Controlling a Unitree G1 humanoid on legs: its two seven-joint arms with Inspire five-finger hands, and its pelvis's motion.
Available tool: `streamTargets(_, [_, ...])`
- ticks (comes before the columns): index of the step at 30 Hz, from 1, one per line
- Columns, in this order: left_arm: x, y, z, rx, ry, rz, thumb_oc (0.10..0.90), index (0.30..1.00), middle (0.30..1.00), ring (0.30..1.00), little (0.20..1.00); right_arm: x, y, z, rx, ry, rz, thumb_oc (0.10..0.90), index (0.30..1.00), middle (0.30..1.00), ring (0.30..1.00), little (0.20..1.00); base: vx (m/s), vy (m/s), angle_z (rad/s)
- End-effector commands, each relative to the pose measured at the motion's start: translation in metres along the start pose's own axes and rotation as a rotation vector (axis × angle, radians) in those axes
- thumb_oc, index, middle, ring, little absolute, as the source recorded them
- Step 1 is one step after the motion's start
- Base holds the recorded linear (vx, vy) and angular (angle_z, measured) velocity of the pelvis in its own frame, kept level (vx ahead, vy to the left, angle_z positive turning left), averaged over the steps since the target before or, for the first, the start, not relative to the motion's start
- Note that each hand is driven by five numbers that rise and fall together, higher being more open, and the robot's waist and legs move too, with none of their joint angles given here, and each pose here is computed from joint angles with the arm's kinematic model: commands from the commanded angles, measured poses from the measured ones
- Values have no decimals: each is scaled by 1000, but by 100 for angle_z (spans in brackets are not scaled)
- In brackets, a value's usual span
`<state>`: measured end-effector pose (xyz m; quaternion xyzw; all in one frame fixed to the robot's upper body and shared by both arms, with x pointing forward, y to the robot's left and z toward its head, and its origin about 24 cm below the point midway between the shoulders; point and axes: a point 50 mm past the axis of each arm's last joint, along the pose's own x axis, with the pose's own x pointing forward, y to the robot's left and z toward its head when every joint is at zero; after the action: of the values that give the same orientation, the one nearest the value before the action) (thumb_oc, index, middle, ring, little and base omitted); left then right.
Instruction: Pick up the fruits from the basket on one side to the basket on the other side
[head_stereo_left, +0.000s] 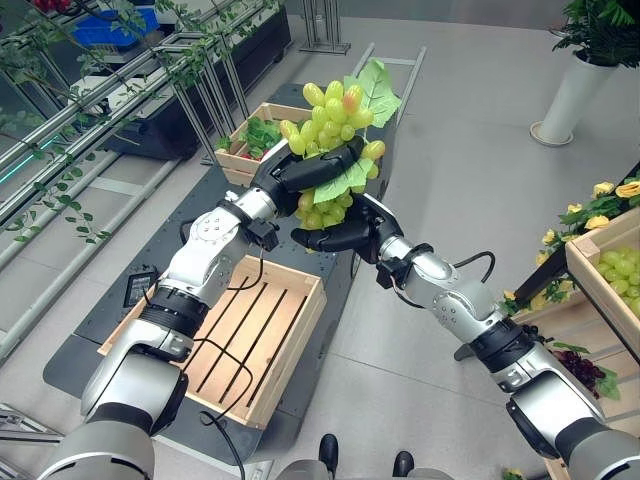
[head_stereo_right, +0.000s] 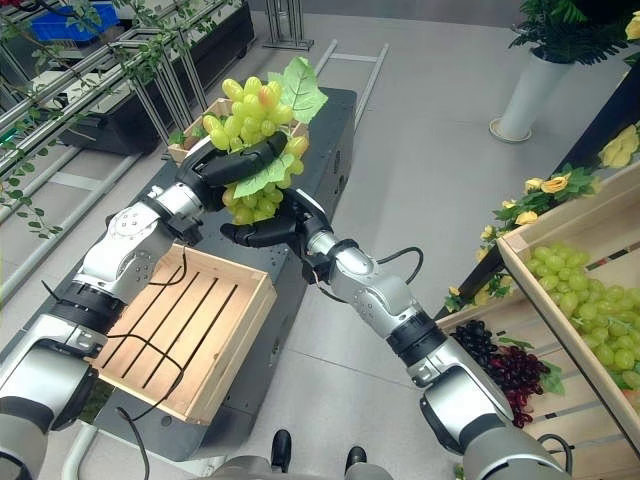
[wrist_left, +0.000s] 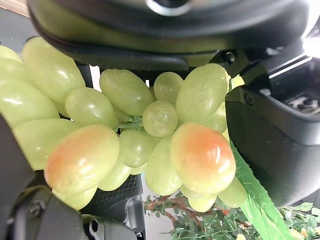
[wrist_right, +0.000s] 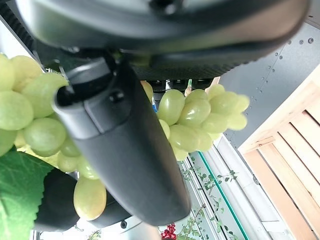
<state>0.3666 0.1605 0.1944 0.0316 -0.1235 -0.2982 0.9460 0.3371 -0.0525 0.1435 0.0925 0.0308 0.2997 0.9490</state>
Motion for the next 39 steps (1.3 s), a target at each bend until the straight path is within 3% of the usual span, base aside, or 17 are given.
streamTargets(1, [26,-15,21,44,-72,-129,400,300,300,300,300,24,38,54,37,-263,95,800,900,900,900,900,0,0,0])
streamTargets(6, [27,-16,22,39,-75,-129,400,300,300,300,300,25,39,53,77,-274,107,800,900,900,900,900,0,0,0])
streamTargets(7, [27,-16,21,36,-75,-128,400,300,300,300,300,25,39,53,85,-281,113,649,674,674,674,674,0,0,0])
streamTargets(8, [27,-17,21,33,-76,-128,400,300,300,300,300,25,40,53,91,-287,116,547,521,521,521,521,0,0,0])
streamTargets(9, [27,-17,20,33,-75,-127,400,300,300,300,300,25,41,54,99,-298,115,400,300,300,300,300,0,0,0])
streamTargets(26, [27,-12,8,45,-25,-72,400,300,300,300,300,23,42,62,154,-365,112,400,300,300,300,300,0,0,0])
streamTargets(28, [27,-11,7,50,-17,-60,461,392,392,392,392,24,42,63,159,-365,108,400,300,300,300,300,0,0,0])
streamTargets(31, [27,-9,5,55,-2,-44,800,900,900,900,900,24,40,62,163,-364,101,400,300,300,300,300,0,0,0])
streamTargets(39, [25,-3,5,79,4,-4,800,900,900,900,900,24,38,60,168,-359,83,400,300,300,300,300,0,0,0])
